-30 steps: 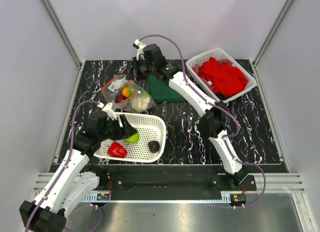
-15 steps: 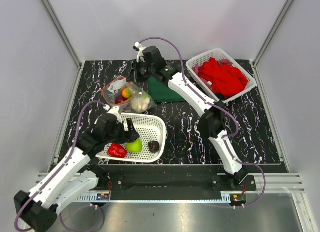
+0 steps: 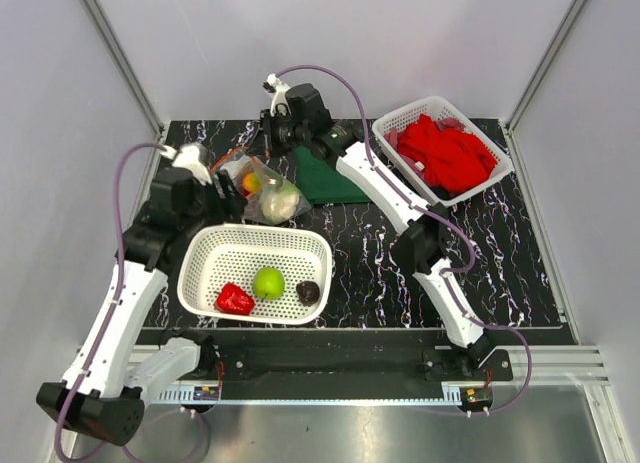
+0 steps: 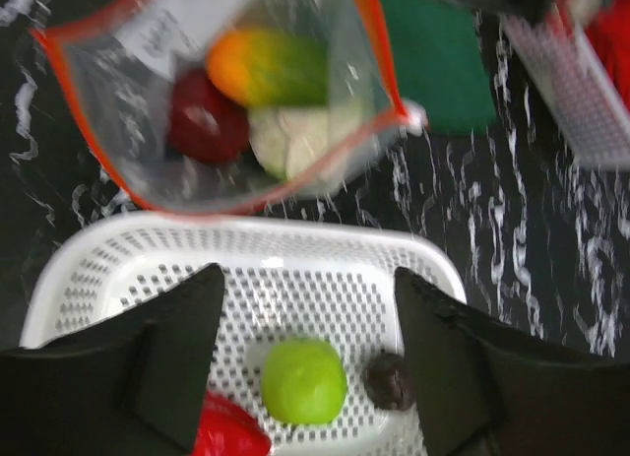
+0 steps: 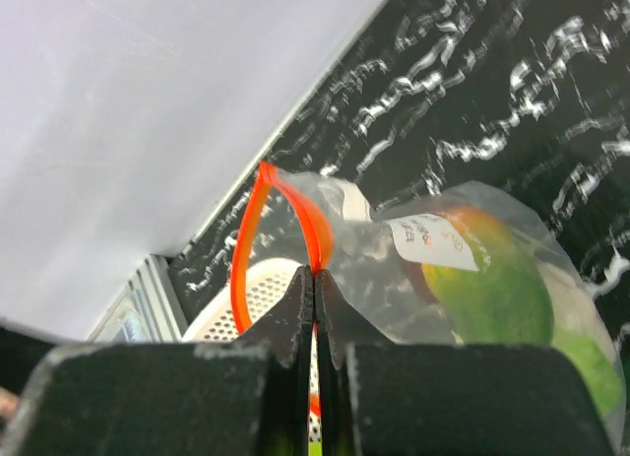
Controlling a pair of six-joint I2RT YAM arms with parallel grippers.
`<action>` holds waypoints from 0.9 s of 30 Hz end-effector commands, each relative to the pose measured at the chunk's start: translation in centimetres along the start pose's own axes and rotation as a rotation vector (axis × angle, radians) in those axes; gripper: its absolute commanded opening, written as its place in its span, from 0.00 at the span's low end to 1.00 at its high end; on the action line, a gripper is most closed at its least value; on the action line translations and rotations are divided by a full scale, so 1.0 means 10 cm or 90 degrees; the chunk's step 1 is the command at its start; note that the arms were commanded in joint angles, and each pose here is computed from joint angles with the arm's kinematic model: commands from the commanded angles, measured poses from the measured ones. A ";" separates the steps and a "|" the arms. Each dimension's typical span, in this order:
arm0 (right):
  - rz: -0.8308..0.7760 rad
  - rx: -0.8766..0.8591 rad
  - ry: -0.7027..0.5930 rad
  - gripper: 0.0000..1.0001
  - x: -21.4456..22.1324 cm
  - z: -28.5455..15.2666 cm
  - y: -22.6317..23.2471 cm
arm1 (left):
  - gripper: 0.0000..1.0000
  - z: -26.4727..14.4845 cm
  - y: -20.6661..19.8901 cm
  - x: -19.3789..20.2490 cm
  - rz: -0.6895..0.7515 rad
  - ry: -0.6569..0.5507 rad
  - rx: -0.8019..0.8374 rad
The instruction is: Open the zip-top bag and remove the fake food
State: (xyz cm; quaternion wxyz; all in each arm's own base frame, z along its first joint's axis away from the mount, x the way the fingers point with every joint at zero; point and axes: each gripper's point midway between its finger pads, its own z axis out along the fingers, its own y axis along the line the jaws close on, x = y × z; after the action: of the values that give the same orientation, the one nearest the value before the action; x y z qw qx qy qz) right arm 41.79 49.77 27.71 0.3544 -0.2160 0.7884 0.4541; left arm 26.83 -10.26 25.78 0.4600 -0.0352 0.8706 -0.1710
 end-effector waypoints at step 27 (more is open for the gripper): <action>0.040 -0.158 -0.029 0.00 -0.11 0.19 0.31 | 0.44 1.29 0.65 -0.34 -0.144 0.013 0.010</action>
State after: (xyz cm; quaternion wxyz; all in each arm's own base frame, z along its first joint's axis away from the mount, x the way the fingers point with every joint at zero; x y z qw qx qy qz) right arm 40.71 52.76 28.25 0.3133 -0.2238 0.7430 0.5475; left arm 38.03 -6.98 19.59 0.4115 -0.0989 0.8788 -0.2203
